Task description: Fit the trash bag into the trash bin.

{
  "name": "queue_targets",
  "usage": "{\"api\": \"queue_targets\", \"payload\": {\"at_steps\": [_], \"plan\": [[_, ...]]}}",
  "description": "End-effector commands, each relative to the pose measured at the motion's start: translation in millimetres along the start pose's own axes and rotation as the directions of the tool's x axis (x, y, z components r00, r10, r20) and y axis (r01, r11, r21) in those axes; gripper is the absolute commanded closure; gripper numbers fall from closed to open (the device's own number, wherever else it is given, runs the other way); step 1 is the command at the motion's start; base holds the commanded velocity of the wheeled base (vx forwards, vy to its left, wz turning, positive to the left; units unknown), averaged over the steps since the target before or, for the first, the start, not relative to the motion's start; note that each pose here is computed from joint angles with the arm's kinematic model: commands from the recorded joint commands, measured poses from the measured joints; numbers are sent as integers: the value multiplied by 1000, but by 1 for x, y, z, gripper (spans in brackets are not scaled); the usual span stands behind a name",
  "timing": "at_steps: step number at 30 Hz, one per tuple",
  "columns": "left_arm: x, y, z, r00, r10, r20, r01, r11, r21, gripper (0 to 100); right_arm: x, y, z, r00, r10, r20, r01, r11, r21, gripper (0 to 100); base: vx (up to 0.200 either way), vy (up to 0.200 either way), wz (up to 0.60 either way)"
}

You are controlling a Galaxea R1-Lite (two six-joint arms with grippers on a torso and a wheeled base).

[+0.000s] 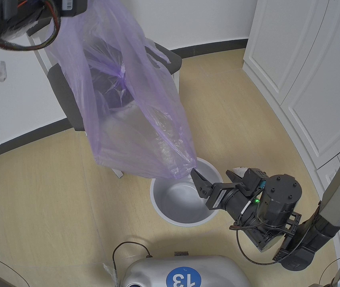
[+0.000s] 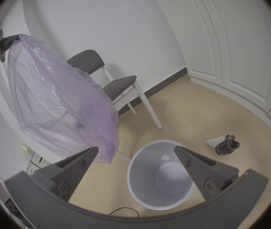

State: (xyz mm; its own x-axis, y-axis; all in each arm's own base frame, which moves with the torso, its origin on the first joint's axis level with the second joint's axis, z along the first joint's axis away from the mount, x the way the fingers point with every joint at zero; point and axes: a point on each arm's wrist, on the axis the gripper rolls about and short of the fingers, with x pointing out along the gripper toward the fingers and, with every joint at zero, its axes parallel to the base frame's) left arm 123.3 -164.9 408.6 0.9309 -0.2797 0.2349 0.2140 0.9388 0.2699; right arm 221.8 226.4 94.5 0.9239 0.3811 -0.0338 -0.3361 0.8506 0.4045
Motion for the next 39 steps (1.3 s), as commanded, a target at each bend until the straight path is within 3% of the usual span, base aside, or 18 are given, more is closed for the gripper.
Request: {"api": "queue_targets", "payload": {"at_steps": [1,7,16,17,31,34,39], "plan": [[1,-1,0,1000,0,-2,0,1000,1,100,1,2,-10,1000,19,-25,-19,1000,-7,0,0,0,0],[2,-1,-1,1000,3,-3,-3,1000,2,100,-6,16,-16,996,78,-49,-79,997,-6,0,0,0,0],[0,1,1,1000,6,3,-6,1000,-3,100,-1,17,-18,996,76,-43,-77,997,-23,0,0,0,0],[0,1,1,1000,6,3,-6,1000,-3,100,-1,17,-18,996,75,-44,-76,997,-23,100,0,0,0],[0,0,-2,1000,0,-3,0,1000,1,100,-2,12,-19,997,63,-45,-65,997,-52,100,0,0,0],[0,-1,-5,1000,-3,-17,3,1000,16,100,-5,3,-13,999,46,-25,-48,992,-118,100,0,0,0],[2,-3,-11,997,-20,-71,24,998,66,100,-13,-2,5,999,43,24,-34,961,-273,100,0,0,0]]}}
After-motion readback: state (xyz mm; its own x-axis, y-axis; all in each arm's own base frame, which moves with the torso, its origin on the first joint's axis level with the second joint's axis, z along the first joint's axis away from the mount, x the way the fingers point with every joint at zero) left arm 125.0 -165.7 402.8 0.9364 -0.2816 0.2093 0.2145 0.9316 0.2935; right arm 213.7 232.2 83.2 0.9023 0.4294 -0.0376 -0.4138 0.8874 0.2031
